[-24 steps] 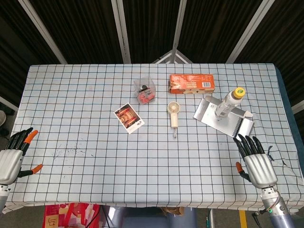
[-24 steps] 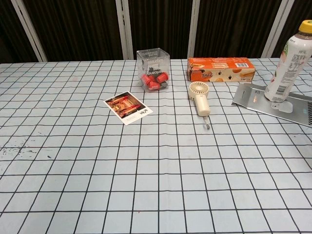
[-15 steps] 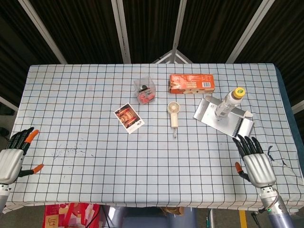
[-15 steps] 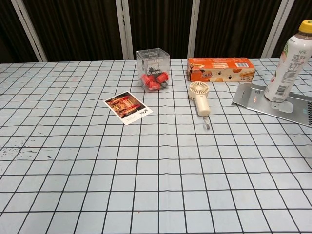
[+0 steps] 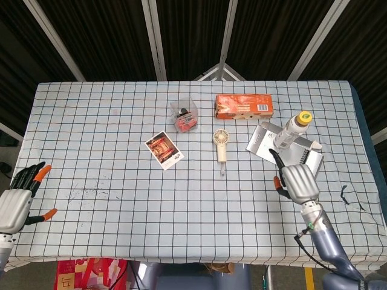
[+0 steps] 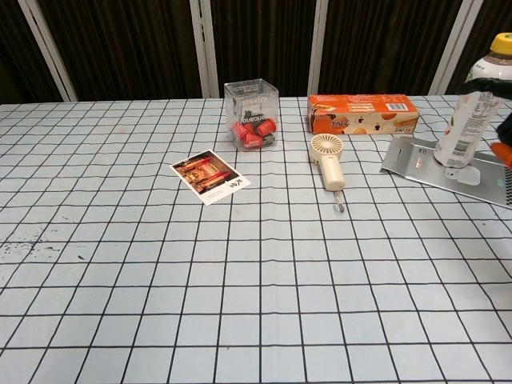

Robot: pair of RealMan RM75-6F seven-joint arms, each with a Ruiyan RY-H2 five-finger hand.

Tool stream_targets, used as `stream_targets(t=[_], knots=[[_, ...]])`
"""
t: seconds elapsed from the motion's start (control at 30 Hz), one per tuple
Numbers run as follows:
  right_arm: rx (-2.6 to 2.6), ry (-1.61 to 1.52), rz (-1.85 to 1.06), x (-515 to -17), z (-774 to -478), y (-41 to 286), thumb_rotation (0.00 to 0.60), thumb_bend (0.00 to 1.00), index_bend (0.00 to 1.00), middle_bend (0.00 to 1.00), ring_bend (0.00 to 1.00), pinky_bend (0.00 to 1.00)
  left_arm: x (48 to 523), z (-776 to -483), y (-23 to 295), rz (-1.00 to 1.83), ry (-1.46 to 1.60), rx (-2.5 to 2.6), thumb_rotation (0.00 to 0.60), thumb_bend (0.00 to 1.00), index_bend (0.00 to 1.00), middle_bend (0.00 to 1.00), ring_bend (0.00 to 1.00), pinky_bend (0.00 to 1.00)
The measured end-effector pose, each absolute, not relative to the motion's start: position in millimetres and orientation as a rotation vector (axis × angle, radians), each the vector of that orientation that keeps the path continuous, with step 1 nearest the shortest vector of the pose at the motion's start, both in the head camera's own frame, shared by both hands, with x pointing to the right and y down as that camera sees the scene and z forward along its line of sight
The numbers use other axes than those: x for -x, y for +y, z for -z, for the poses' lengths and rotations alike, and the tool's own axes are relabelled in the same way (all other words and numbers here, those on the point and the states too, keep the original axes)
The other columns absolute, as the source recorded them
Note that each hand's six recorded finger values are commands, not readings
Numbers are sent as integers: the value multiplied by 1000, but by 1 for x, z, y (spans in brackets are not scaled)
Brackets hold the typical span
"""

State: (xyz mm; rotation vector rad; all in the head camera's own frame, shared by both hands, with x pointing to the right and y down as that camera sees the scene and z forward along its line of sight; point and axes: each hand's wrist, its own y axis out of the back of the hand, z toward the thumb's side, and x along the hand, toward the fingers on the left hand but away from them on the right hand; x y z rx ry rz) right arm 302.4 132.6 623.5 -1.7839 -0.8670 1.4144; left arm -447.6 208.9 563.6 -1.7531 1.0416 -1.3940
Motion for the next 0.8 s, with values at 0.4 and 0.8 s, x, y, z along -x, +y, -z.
stream_targets(t=[0.4,0.8], knots=[[1934,-754,-1501,-212,-692,103,600,787,0,833,922,910,449,-565,207,1395,1045,1761,600,39,0,0,0,0],[1931,-735,-1599,-189,-730,96,600,788,0,833,922,910,448,-566,207,1399,1040,1771,600,38,0,0,0,0]])
